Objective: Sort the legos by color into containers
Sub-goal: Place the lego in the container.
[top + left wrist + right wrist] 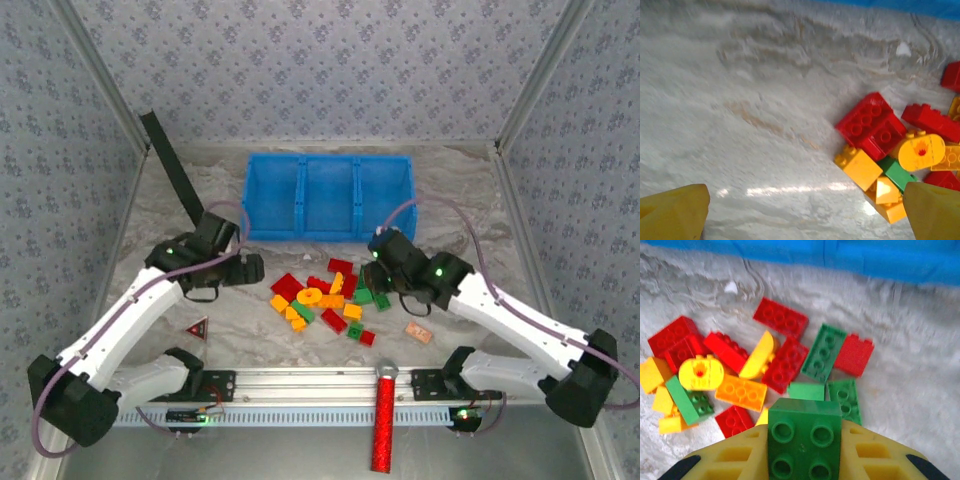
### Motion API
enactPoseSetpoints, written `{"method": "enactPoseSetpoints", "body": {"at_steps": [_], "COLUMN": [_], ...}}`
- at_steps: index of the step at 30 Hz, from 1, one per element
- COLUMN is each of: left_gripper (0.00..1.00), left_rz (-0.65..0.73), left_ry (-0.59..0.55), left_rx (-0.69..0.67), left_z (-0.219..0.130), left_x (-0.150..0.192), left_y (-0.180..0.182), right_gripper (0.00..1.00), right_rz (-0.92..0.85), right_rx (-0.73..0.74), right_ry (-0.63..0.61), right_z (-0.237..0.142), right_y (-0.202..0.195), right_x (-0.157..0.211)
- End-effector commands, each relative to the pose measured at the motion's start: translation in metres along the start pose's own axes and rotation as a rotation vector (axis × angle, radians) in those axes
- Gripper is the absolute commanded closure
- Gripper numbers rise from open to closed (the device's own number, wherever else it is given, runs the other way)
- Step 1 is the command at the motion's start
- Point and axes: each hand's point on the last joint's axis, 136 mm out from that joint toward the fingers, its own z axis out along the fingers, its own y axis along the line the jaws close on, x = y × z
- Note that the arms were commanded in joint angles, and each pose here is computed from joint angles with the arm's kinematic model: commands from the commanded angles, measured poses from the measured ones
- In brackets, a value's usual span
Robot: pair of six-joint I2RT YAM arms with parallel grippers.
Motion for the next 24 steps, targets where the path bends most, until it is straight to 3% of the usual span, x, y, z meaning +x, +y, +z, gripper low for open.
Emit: {"method": "enactPoseSetpoints", "body": {"at_steps": [1,5,11,17,24], "left_gripper": [0.02,0.03,0.05,0.07,0.08], "left_rz": [-0.171,-0.28,-0.365,-0.421,-0.451], "left_ry": [0.022,0.035,0.074,0.089,0.115], "left_rx": [0.039,0.054,0.065,0.065,0.049], "left_z": [0.008,0.015,0.028,0.04,0.056], "left_x": [0.015,0.029,0.05,0.06,0.068], "left_y": [-0.009,-0.012,-0.018,-0.024,-0.031], "right_gripper": [0.68,0.68,0.68,0.68,0.68], "right_rz": [-0.134,-0.128,-0.062,0.009,0.004], "right_rx": [0.017,0.016,0.037,0.081,0.062], "right_ry": [-0.055,-0.154,-0.23,-0.235,-0.17], "right_z": [-0.005,0.001,0.034,0.079,0.131], "right_y": [-0.002,-0.011,-0.039,-0.074,-0.084], "right_x": [-0.041,-0.099,-0.154,-0.176,-0.18]}}
